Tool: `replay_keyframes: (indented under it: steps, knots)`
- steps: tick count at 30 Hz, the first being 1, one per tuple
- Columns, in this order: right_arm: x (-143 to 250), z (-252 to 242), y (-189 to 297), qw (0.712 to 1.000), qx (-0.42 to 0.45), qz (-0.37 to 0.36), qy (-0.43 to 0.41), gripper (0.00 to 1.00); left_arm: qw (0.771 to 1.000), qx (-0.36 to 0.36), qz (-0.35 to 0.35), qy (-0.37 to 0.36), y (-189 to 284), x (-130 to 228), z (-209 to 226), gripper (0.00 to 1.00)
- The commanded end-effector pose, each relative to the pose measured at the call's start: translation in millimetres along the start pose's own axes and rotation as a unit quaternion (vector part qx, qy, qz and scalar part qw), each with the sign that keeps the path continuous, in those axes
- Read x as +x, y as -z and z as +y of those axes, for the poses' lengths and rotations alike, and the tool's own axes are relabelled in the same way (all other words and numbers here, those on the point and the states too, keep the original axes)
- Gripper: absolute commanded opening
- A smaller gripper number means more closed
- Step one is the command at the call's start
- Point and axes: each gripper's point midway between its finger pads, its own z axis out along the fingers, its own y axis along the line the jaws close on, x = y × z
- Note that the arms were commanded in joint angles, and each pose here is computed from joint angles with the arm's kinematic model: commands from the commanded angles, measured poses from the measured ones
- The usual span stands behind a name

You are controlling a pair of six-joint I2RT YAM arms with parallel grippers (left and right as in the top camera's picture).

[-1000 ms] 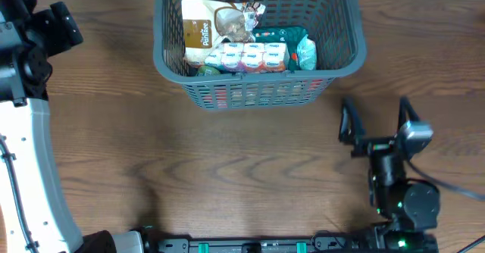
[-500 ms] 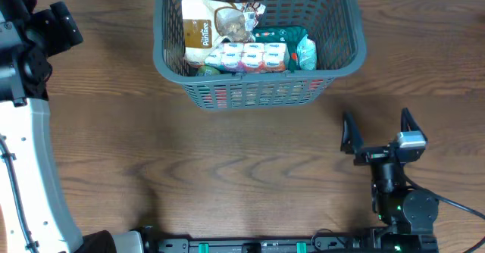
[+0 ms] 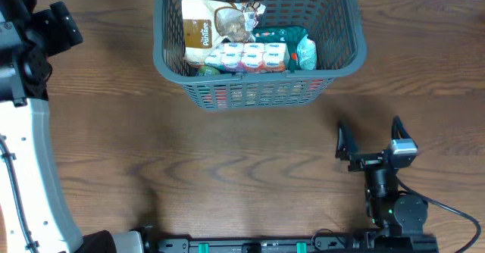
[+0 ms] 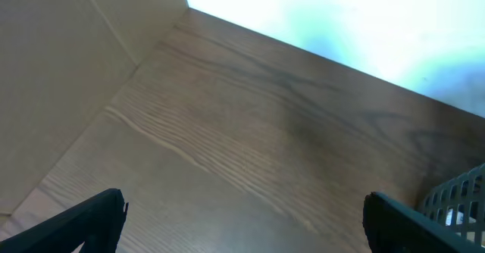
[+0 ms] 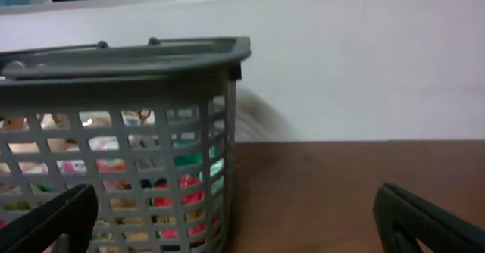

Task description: Pack container

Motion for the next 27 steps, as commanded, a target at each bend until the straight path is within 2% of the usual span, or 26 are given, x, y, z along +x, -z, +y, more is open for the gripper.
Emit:
replay_keyframes:
  steps: [1, 5, 21, 27]
  knots:
    - [4, -4, 1, 1.000, 0.008, 0.005, -0.023, 0.99, 1.000, -0.006, 0.001, 0.007, -1, 0, 2, 0.99]
    - [11, -11, 1, 0.998, 0.029, 0.014, -0.048, 0.99, 1.000, -0.006, 0.001, 0.007, -1, 0, 2, 0.98]
    - [35, -12, 6, 0.998, 0.028, 0.030, -0.046, 0.99, 1.000, -0.006, 0.001, 0.007, -1, 0, 2, 0.98]
    - [44, -3, 6, 0.999, -0.002, 0.049, 0.018, 0.99, 1.000, -0.006, 0.001, 0.007, -1, 0, 2, 0.99]
